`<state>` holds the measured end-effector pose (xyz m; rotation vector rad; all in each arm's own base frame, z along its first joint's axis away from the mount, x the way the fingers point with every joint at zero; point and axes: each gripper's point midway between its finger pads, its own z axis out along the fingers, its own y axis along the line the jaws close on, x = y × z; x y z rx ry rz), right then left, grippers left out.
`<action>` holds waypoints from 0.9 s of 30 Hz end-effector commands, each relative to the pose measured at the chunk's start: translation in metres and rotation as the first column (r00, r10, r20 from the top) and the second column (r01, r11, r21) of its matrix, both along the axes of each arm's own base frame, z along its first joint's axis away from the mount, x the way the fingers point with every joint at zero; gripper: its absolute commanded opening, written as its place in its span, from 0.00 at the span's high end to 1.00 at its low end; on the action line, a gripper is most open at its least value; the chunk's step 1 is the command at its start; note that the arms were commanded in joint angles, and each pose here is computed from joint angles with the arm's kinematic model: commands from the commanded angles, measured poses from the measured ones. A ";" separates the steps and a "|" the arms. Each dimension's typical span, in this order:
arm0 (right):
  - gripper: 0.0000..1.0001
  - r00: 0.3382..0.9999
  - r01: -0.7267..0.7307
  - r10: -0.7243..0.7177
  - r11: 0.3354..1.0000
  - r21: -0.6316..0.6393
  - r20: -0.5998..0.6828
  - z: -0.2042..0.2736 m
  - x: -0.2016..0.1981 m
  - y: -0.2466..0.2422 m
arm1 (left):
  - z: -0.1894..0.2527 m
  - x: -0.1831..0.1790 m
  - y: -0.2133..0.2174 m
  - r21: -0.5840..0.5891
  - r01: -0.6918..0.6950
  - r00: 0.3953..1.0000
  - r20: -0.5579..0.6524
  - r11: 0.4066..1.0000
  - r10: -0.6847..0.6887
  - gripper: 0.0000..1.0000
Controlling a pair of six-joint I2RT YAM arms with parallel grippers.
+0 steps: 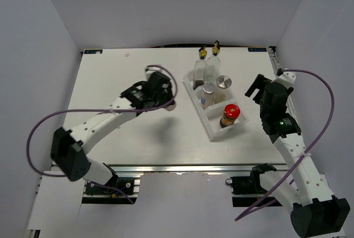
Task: Organize the condiment bottles
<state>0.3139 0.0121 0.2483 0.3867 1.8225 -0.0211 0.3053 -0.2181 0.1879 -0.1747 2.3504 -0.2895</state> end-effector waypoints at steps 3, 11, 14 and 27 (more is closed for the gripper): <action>0.11 0.998 0.065 -0.065 0.996 0.065 0.006 -0.003 -0.004 -0.014 | 0.041 0.020 -0.099 0.006 0.191 0.973 0.133 0.982 -0.190 1.00; 0.11 0.999 0.040 -0.040 0.997 0.064 -0.003 -0.003 -0.001 -0.014 | 0.022 0.009 -0.199 0.004 0.420 0.905 0.079 0.908 -0.419 1.00; 0.11 0.999 0.036 -0.036 0.997 0.062 -0.002 -0.004 -0.001 -0.013 | 0.009 0.002 -0.218 0.014 0.464 0.885 0.047 0.886 -0.464 1.00; 0.11 0.999 0.033 -0.033 0.997 0.064 -0.007 -0.006 0.000 -0.014 | 0.003 -0.024 -0.248 0.047 0.540 0.841 0.015 0.840 -0.542 1.00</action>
